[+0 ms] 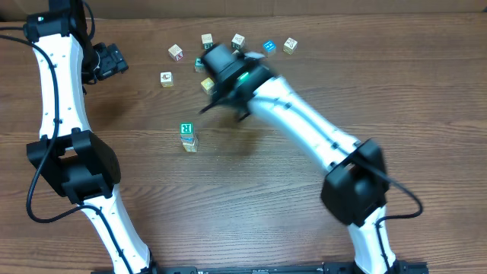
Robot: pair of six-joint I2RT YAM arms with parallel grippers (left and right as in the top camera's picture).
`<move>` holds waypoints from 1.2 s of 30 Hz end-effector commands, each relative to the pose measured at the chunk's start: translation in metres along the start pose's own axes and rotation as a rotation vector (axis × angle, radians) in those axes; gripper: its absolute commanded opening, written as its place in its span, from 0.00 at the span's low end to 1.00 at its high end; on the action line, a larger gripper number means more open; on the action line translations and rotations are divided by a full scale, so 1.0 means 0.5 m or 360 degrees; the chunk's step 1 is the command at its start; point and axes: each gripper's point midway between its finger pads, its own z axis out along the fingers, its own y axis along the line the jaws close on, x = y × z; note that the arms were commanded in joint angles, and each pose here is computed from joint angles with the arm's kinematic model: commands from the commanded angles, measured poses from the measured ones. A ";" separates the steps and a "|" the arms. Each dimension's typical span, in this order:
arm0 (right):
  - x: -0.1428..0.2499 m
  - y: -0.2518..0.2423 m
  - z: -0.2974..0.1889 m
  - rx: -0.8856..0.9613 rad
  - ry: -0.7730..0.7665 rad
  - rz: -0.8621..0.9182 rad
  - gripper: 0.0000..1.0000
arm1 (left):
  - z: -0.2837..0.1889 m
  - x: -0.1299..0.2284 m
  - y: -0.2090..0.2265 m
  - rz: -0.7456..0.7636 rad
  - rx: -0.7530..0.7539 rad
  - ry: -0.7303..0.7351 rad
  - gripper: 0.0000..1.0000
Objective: Form a tower
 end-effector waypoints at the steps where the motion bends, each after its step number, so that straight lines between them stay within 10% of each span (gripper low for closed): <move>1: -0.096 -0.121 -0.031 0.0117 -0.0040 0.0191 1.00 | -0.013 -0.002 -0.013 0.0002 0.0011 -0.0028 1.00; 17: -0.209 -0.681 -0.019 0.0674 0.0245 0.0837 1.00 | -0.013 -0.003 -0.013 0.0002 0.0012 -0.0029 1.00; 36: -0.304 -0.893 -0.020 0.0661 -0.0078 0.1255 1.00 | -0.013 -0.003 -0.013 0.0002 0.0012 -0.0029 1.00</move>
